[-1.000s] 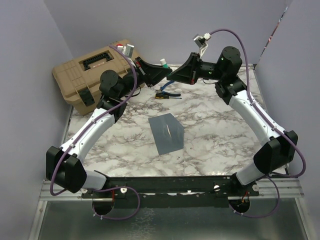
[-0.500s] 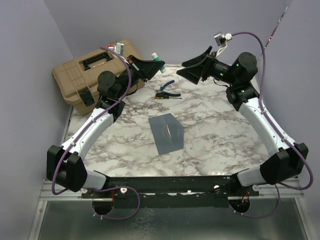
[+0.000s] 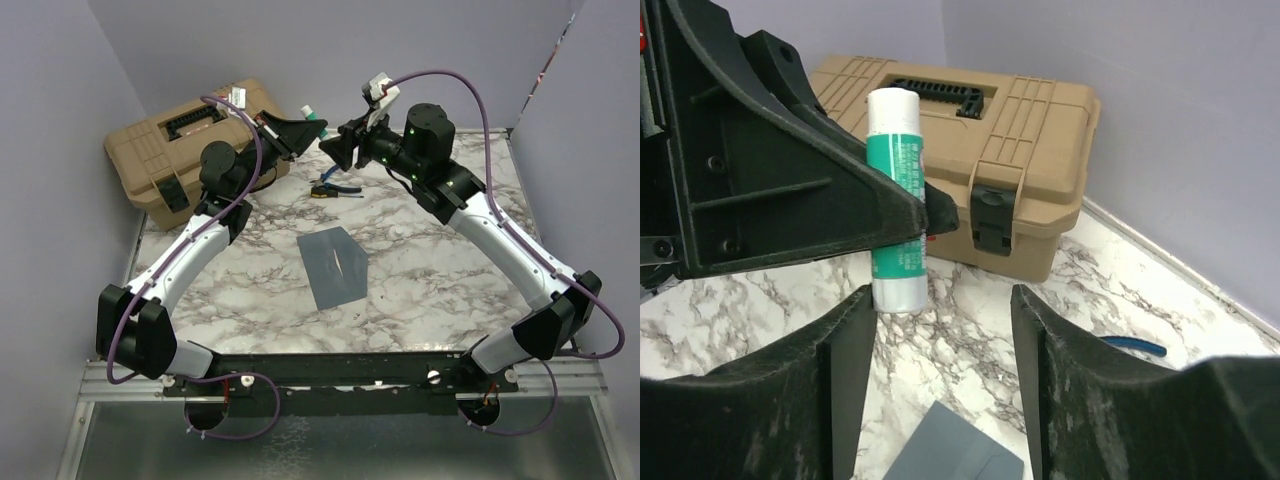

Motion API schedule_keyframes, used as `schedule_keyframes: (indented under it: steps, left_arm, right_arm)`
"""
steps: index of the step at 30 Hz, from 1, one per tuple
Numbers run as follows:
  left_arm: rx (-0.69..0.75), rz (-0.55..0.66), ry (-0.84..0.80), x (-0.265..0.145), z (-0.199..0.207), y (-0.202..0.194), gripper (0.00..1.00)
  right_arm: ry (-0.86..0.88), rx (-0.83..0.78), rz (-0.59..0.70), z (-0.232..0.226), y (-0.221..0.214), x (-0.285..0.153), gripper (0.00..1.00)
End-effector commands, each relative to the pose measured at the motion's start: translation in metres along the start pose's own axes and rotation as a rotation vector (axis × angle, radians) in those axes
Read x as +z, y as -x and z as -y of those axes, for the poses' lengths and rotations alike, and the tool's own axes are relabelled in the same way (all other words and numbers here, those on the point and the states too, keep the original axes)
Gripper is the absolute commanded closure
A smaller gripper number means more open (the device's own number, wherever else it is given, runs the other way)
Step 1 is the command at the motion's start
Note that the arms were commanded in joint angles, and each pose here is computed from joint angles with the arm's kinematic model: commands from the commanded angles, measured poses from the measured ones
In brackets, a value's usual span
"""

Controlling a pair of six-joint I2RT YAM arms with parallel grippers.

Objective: Place the letter into the envelope and seal it

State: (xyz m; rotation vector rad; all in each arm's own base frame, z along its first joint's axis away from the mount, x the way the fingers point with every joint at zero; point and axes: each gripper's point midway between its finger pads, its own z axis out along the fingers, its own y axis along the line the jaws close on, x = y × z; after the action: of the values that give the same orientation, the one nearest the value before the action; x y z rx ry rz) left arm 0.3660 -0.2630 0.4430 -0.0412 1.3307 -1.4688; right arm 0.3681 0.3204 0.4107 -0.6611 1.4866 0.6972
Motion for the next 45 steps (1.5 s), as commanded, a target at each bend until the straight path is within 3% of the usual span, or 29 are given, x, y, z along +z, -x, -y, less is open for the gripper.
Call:
schedule_keyframes:
  steps: [1, 4, 7, 11, 12, 19, 25, 32, 38, 39, 41, 43, 45]
  left_arm:
    - [-0.008, 0.002, -0.004, -0.001, -0.001, -0.002, 1.00]
    - [-0.008, 0.001, -0.001, 0.000, -0.003, -0.003, 1.00]
    - [-0.002, -0.004, -0.010, 0.000, 0.000, -0.003, 1.00]
    - [0.024, -0.015, -0.023, -0.001, 0.002, -0.004, 1.00]
    - [0.038, -0.020, -0.030, -0.001, 0.004, -0.004, 1.00]
    - [0.201, -0.058, -0.118, -0.013, 0.017, -0.013, 1.00]
    - [0.240, -0.077, -0.181, -0.021, 0.029, -0.019, 1.00]
    - [0.251, -0.068, -0.227, -0.027, 0.040, -0.018, 1.00]
    - [0.241, -0.037, -0.232, -0.029, 0.044, -0.013, 1.00]
    - [0.233, -0.026, -0.226, -0.029, 0.044, -0.012, 1.00]
    - [0.211, -0.005, -0.203, -0.028, 0.040, -0.008, 1.00]
    - [0.183, 0.017, -0.168, -0.026, 0.034, -0.004, 1.00]
    - [0.160, 0.022, -0.154, -0.023, 0.030, -0.003, 1.00]
  right_arm:
    - [-0.065, -0.068, -0.044, 0.012, -0.002, 0.000, 0.46]
    - [-0.048, -0.066, -0.040, 0.009, 0.000, 0.003, 0.54]
    - [-0.031, -0.055, -0.036, 0.005, 0.002, 0.004, 0.69]
    - [0.015, -0.029, -0.010, -0.004, 0.010, 0.001, 0.97]
    - [0.023, 0.006, 0.003, -0.007, 0.014, -0.002, 0.99]
    - [0.290, 0.262, 0.091, -0.018, 0.050, -0.035, 1.00]
    - [0.539, 0.503, 0.136, -0.029, 0.064, -0.064, 1.00]
    - [0.754, 0.959, 0.207, -0.028, 0.065, -0.078, 1.00]
    - [0.763, 1.097, 0.245, -0.018, 0.063, -0.075, 1.00]
    - [0.745, 1.101, 0.241, -0.017, 0.059, -0.074, 0.96]
    - [0.685, 1.071, 0.250, -0.013, 0.048, -0.070, 0.68]
    - [0.588, 0.903, 0.269, -0.011, 0.039, -0.068, 0.43]
    - [0.460, 0.764, 0.246, -0.003, 0.025, -0.060, 0.25]
